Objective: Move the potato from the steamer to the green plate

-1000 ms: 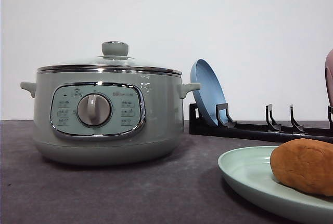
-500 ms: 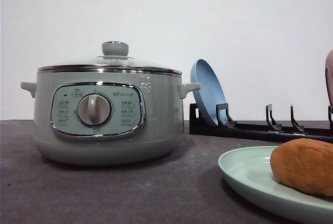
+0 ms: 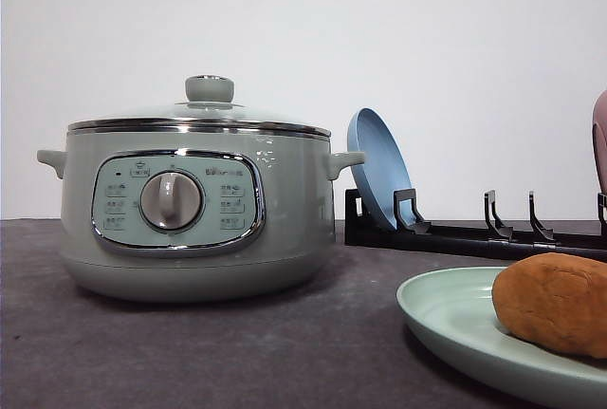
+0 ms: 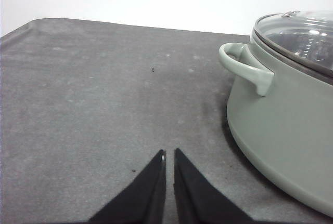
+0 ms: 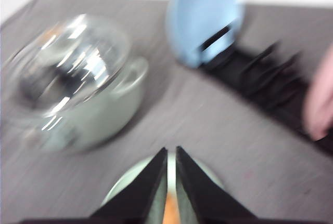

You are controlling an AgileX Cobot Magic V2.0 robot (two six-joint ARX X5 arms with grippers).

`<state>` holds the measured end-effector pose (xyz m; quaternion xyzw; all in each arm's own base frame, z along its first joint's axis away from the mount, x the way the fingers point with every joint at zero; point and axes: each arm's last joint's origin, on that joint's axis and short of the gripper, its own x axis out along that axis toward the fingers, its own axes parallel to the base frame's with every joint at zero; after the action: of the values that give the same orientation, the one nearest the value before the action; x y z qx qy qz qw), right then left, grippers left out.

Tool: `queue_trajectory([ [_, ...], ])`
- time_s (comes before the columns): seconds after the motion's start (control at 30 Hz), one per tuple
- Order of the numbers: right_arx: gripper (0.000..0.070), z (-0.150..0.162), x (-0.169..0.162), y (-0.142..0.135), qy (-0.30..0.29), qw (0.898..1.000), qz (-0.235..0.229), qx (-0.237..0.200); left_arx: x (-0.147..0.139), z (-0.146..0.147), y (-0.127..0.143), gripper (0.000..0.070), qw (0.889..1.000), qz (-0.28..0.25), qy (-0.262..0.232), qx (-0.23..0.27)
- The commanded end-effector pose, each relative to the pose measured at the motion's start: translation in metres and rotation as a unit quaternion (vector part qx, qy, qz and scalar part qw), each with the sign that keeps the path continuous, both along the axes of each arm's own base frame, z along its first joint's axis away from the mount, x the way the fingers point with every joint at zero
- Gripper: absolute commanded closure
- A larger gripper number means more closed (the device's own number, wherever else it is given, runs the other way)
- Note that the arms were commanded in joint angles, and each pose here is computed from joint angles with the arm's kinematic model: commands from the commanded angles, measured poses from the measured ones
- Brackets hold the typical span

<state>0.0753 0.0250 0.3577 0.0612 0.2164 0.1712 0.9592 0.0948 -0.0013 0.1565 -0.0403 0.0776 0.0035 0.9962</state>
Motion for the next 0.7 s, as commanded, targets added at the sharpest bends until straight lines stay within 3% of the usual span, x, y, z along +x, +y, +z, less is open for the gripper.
queue_trajectory([
  [0.0,0.0684,-0.012,0.008,-0.002,-0.039,0.999,-0.026,0.011,0.001,-0.007,0.000,0.0678,1.000,-0.002,0.013,0.008],
  [0.1,0.0684,-0.041,0.017,-0.008,-0.127,0.990,-0.065,0.021,0.001,-0.007,0.000,0.0678,1.000,-0.002,0.013,0.008],
  [0.23,0.0684,-0.092,0.024,-0.015,-0.203,0.973,-0.107,-0.009,0.001,-0.007,0.000,0.0678,1.000,-0.002,0.013,0.008],
  [0.33,0.0684,-0.133,0.026,-0.020,-0.202,0.968,-0.145,-0.028,0.001,-0.007,0.000,0.0678,1.000,-0.002,0.013,0.008],
  [0.43,0.0684,-0.166,0.027,-0.023,-0.180,0.970,-0.161,-0.035,0.001,-0.007,0.000,0.0678,1.000,-0.002,0.013,0.008],
  [0.67,0.0684,-0.201,0.025,-0.025,-0.160,0.972,-0.165,-0.039,0.001,-0.007,0.000,0.0678,1.000,-0.002,0.013,0.008],
])
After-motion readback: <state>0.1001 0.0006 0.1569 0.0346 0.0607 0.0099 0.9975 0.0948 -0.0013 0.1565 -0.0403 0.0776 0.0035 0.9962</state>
